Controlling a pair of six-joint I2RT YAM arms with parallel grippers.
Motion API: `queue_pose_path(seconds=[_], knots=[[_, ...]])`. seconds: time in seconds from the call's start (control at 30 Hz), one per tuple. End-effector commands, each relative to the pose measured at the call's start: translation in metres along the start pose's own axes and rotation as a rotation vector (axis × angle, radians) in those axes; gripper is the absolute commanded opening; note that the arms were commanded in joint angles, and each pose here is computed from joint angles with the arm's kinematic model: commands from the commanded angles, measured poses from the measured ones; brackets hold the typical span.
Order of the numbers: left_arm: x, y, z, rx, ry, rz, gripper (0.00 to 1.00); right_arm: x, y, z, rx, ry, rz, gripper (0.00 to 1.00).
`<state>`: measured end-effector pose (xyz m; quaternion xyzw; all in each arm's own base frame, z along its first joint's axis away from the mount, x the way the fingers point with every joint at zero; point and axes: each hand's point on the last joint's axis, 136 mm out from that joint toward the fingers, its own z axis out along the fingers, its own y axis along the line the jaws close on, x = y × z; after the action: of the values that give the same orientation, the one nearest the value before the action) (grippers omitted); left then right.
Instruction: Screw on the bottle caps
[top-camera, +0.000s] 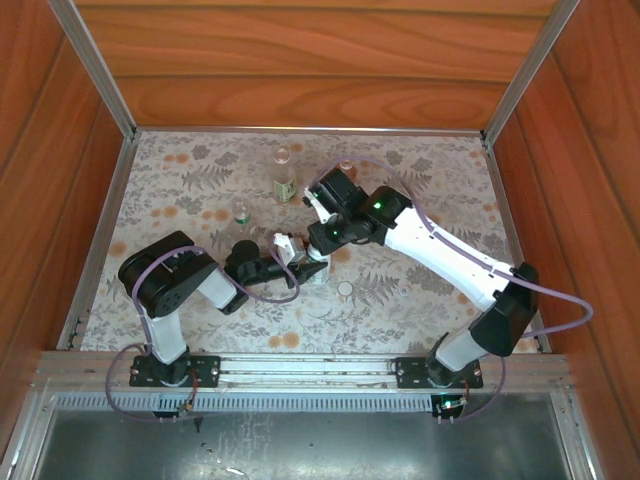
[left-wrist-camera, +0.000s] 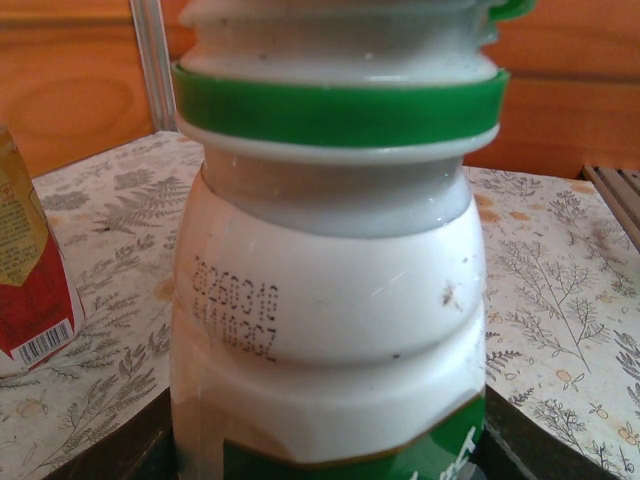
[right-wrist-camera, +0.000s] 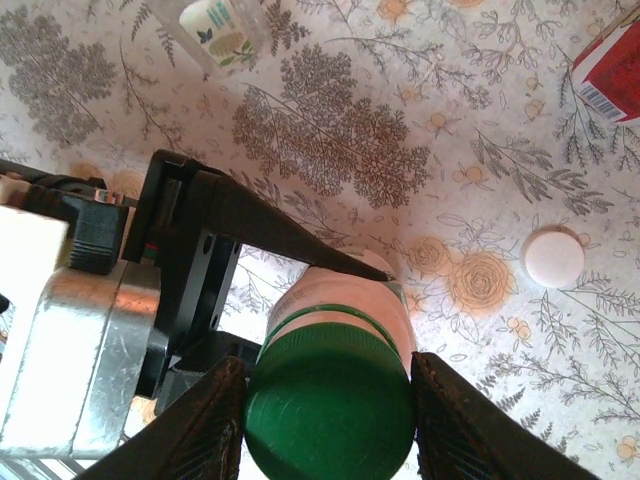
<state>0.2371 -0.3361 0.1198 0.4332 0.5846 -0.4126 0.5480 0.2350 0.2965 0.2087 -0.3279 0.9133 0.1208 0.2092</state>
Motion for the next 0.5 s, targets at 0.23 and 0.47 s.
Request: queue_pose_path(seconds=[0.23,0.47], knots=[[0.0140,-0.0005,-0.0015,0.009,0.041,-0.015,0.51,0.0169,-0.0045,0.0058,0.090,0.150,-0.069,0.47],[0.0144,-0.0001,-0.0016,0.008,0.042,-0.014,0.51,0.0176,-0.0027,0.0065,0.092,0.145,-0.054,0.46]])
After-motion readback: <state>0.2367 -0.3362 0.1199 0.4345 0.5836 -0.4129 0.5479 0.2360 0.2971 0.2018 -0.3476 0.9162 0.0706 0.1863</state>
